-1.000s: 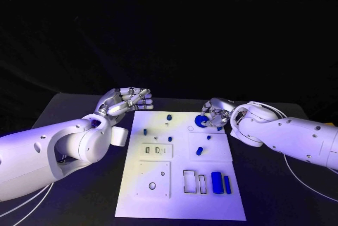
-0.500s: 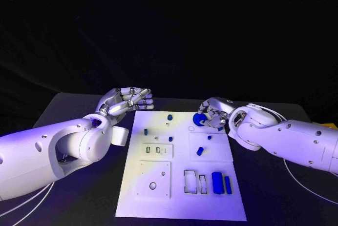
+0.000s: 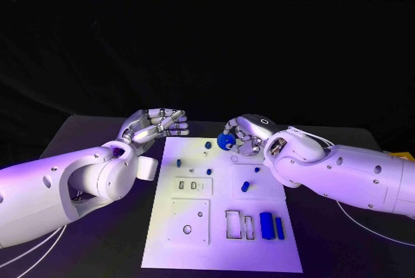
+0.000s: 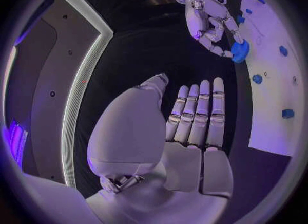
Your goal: Assemble the parts on the task board
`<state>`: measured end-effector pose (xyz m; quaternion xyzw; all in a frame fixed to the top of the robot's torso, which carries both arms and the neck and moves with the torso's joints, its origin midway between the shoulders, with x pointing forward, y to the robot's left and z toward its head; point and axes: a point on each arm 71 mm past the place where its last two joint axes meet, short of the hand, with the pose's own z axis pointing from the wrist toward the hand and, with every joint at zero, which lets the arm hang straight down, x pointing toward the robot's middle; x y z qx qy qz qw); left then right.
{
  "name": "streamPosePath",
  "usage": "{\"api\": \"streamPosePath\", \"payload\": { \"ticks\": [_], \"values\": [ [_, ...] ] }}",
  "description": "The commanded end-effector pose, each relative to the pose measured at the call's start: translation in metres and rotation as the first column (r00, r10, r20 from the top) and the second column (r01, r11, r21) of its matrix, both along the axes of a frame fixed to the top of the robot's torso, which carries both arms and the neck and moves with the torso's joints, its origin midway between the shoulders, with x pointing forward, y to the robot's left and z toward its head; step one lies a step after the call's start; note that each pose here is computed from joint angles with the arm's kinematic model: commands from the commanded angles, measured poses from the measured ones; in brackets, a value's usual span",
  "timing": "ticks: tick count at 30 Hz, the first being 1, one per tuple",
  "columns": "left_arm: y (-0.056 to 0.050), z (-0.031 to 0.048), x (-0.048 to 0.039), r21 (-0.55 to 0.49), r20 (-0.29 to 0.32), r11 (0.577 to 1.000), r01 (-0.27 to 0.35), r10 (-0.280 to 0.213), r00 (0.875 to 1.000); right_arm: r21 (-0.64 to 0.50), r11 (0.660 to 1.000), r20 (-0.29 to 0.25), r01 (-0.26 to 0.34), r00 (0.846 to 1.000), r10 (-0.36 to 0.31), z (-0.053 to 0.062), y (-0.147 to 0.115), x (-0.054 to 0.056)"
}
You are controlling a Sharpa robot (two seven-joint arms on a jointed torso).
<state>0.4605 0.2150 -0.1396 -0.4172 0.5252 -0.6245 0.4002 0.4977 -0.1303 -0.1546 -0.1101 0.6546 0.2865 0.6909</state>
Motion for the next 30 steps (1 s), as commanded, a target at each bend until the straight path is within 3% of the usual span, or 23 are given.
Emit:
{"api": "streamPosePath", "payload": {
  "ticks": [1,11,30],
  "values": [
    [-0.003,0.0013,-0.0006,-0.011,0.004,1.0,0.021,-0.021,1.0,-0.024,1.0,0.048,-0.005,0.999,0.006,0.002,0.01,-0.001],
    [-0.005,0.0014,-0.0007,-0.013,0.004,1.0,0.026,-0.026,1.0,-0.042,0.998,0.019,-0.045,0.999,0.046,-0.008,0.038,-0.002],
    [-0.006,0.0016,-0.0004,-0.014,0.007,1.0,0.026,-0.026,1.0,-0.068,0.995,-0.045,-0.069,0.997,0.066,-0.033,0.058,-0.003]
  ]
}}
